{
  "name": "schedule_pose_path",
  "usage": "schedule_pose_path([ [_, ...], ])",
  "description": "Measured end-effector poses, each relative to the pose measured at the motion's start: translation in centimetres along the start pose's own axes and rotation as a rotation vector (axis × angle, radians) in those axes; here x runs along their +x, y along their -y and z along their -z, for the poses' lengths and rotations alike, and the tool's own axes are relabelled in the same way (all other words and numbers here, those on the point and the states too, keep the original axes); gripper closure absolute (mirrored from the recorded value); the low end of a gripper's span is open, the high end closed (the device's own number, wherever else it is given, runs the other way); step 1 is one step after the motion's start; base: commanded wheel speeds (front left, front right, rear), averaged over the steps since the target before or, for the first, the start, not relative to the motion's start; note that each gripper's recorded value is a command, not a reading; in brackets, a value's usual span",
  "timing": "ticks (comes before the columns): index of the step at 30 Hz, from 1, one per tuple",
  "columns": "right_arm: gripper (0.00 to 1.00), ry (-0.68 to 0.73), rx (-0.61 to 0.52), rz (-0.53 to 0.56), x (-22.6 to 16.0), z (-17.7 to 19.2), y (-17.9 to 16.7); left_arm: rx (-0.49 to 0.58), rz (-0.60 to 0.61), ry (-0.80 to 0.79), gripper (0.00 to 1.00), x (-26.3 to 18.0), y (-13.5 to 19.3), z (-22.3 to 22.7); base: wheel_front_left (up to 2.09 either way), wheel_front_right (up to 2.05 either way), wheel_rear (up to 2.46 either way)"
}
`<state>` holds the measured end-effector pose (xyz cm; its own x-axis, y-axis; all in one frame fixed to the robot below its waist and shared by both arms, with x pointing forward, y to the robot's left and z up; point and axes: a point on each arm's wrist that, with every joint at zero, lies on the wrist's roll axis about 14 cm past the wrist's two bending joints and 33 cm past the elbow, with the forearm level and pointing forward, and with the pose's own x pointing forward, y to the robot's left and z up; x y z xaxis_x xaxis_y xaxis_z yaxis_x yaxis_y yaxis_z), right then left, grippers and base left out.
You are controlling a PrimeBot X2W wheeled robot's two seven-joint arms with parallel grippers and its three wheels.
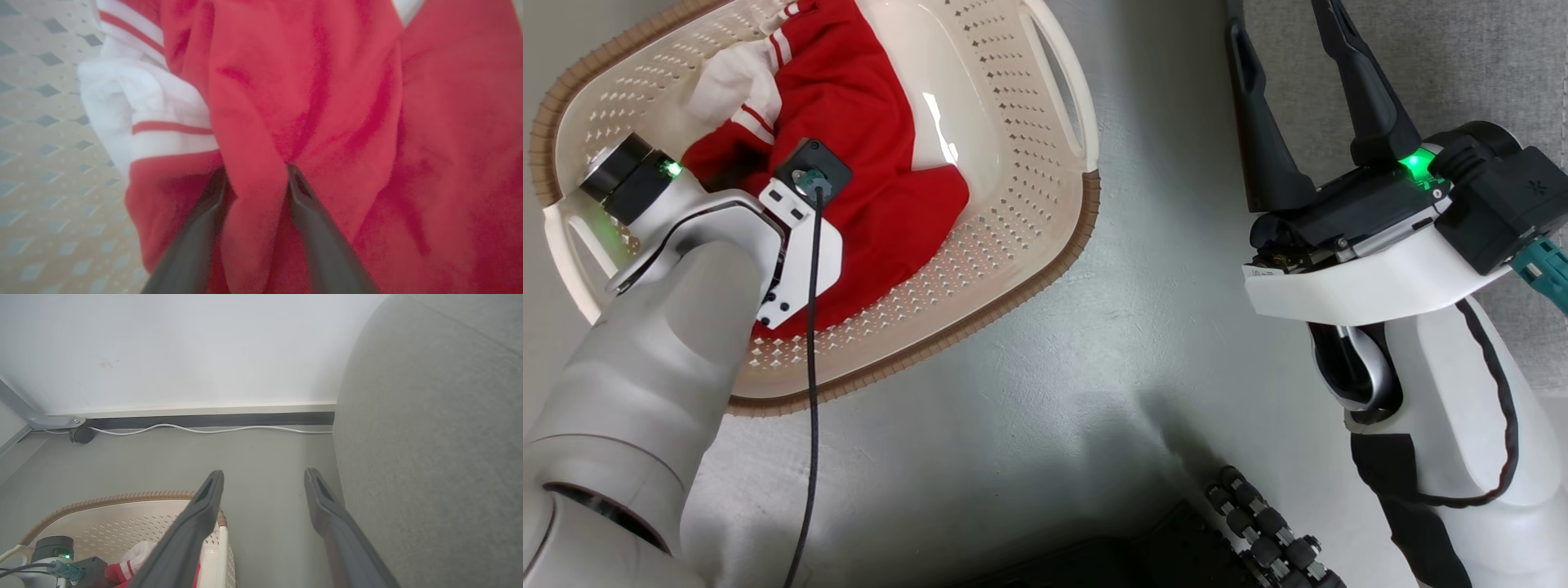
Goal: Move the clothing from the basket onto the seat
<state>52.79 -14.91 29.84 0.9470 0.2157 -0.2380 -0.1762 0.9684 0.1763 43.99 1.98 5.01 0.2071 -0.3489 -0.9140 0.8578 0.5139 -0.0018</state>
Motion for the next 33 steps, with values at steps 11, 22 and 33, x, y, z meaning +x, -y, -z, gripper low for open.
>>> schedule_pose_path([
  [11,0.0,0.058,-0.007,-0.008,0.4,-2.8,-0.2,-0.094,-0.017,0.184,1.0,-1.5,-1.4,-3.4,0.0,0.0,0.0],
  [22,0.0,0.127,-0.032,-0.022,-0.6,-7.3,-1.5,-0.17,-0.056,0.355,1.0,-7.8,-1.6,-8.3,0.0,0.0,0.0],
  [33,0.0,0.138,-0.037,-0.04,-3.2,-9.5,-3.8,-0.257,-0.108,0.589,1.0,-16.2,-0.9,-14.3,0.0,0.0,0.0],
])
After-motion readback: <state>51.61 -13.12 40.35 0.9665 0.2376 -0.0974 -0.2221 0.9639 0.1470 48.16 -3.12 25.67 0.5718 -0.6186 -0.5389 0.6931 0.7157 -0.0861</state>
